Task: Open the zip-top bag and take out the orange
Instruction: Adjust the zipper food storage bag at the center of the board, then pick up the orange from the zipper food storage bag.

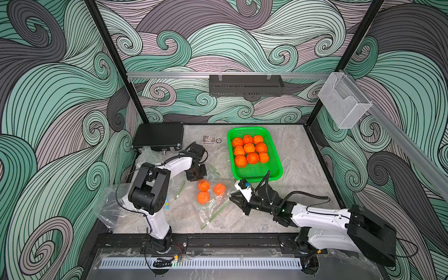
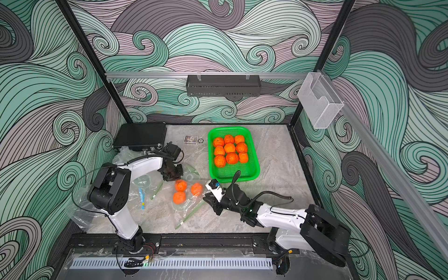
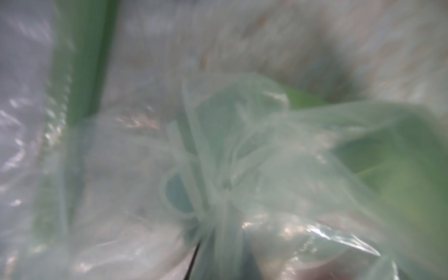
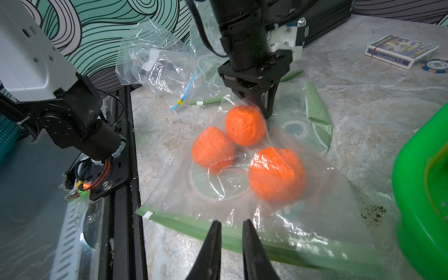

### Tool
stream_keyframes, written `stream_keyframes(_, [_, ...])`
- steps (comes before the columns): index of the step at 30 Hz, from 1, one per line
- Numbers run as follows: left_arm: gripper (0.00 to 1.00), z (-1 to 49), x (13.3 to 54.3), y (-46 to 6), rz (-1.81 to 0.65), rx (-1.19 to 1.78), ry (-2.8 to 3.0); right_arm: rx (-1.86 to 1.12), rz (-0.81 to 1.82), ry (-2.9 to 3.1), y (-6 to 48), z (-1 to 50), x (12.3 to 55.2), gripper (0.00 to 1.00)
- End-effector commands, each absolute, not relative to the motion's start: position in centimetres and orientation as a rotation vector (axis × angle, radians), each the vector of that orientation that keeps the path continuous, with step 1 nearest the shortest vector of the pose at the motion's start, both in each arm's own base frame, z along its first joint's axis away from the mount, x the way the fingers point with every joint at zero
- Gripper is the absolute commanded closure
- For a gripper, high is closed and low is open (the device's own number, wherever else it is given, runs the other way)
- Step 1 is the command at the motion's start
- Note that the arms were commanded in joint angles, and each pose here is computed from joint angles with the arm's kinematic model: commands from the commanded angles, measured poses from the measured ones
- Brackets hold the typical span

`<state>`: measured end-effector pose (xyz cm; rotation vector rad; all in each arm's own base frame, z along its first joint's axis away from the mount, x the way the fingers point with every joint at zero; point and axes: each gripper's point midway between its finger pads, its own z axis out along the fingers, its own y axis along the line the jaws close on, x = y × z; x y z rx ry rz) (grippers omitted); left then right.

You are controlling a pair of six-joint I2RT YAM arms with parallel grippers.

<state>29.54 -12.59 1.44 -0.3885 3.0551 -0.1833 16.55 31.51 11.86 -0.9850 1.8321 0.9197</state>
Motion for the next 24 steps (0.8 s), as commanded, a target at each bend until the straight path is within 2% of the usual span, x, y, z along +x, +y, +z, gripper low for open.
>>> stream_keyframes(1, [1.0,0.9,27.2,-12.2,-0.166,-0.44,3.135,-1.027,0.898,1.906,31.4,9.9,16.4,0.88])
stream_keyframes(13, [1.0,-0.6,26.8,-12.0,-0.142,-0.491,3.159,-1.132,0.97,1.969,32.0,7.1,14.1,0.89])
stream_keyframes(24, [1.0,-0.9,26.7,-11.9,-0.133,-0.482,3.158,-1.112,0.883,1.993,33.6,6.6,15.6,0.89])
